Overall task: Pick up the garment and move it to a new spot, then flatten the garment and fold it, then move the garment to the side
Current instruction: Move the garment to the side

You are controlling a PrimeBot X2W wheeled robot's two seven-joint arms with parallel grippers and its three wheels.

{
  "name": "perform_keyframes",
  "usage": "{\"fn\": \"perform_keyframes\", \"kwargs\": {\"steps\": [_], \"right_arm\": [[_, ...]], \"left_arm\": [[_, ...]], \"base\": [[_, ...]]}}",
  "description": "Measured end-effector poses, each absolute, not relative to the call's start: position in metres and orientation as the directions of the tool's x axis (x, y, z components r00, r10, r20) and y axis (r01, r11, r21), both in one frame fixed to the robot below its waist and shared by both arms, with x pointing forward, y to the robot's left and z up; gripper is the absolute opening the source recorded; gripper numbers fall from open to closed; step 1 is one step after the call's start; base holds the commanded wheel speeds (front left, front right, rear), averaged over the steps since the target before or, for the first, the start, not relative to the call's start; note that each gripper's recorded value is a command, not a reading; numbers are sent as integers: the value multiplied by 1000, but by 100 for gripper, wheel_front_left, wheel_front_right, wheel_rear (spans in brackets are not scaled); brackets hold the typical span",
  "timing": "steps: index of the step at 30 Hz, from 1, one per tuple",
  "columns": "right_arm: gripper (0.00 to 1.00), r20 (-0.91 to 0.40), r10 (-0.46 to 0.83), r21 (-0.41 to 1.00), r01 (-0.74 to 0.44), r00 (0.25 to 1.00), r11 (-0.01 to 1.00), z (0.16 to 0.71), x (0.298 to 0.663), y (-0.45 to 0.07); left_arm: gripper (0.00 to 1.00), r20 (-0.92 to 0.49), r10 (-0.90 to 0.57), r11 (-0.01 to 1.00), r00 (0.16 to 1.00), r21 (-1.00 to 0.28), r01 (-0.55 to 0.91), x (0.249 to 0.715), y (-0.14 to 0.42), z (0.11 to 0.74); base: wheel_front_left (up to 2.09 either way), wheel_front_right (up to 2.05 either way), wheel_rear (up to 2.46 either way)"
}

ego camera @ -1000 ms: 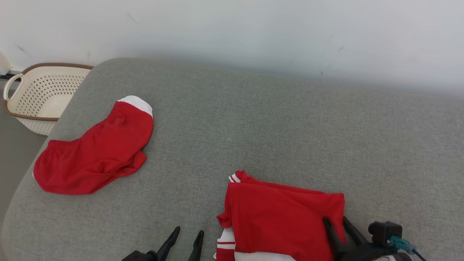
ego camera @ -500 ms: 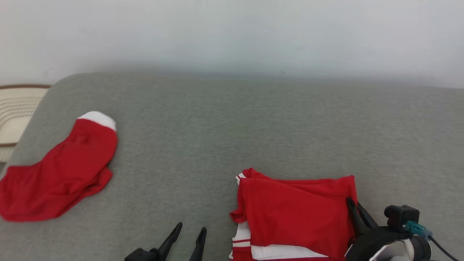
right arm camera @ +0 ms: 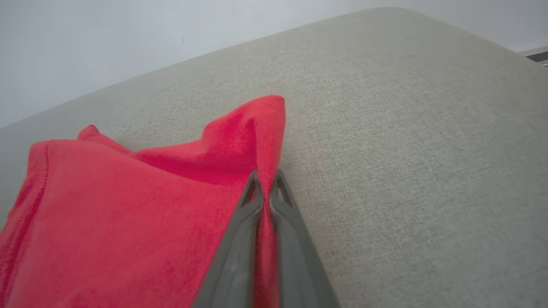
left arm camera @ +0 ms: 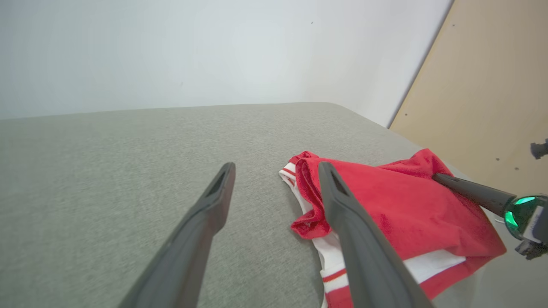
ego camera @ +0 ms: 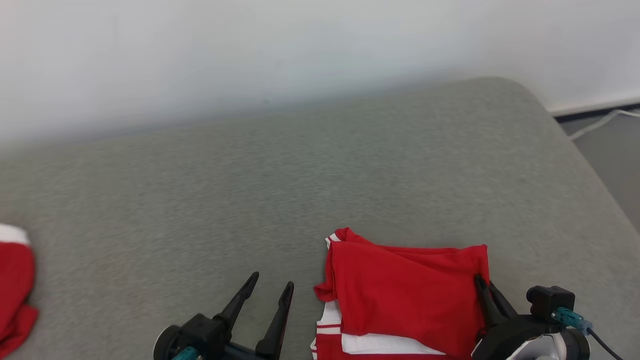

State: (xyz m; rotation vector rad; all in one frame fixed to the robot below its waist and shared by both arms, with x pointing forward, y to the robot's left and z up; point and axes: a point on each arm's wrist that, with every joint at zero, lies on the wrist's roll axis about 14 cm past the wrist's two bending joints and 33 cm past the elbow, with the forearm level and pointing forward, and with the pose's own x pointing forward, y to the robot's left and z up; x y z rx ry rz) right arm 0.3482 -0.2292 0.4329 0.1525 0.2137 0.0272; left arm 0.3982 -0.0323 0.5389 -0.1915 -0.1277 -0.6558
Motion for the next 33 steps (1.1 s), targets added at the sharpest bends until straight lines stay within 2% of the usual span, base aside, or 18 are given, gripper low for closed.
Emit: {"fn": "perform_keyframes", "kwargs": {"steps": [5, 7, 12, 16, 25, 32, 33], "right_arm": [[0, -217, -43, 170, 81, 975, 982, 431, 332, -252], [0, -220, -47, 162, 84, 974, 983, 431, 333, -253], [0, -153, -49, 96, 64, 987, 993, 459, 366, -265], [0, -99, -112, 31, 116, 989, 993, 485, 397, -298], [0, -83, -313, -203, 292, 946, 935, 511, 450, -404], [0, -108, -385, -304, 338, 916, 891, 503, 477, -438], [22, -109, -391, -313, 341, 914, 886, 502, 480, -440]], "left_arm": [[100, 197, -665, 710, 720, -132, 692, 399, -68, 543], [100, 198, -683, 692, 703, -134, 710, 401, -77, 541], [100, 204, -715, 658, 669, -125, 742, 412, -94, 536], [100, 204, -729, 640, 653, -134, 757, 422, -100, 528], [100, 156, -702, 671, 695, -183, 719, 453, -85, 490], [100, 133, -656, 718, 743, -193, 669, 470, -60, 473], [100, 129, -650, 724, 749, -195, 662, 472, -57, 470]], "base": [[0, 0, 0], [0, 0, 0], [0, 0, 0], [0, 0, 0], [0, 0, 0], [0, 0, 0], [0, 0, 0]]}}
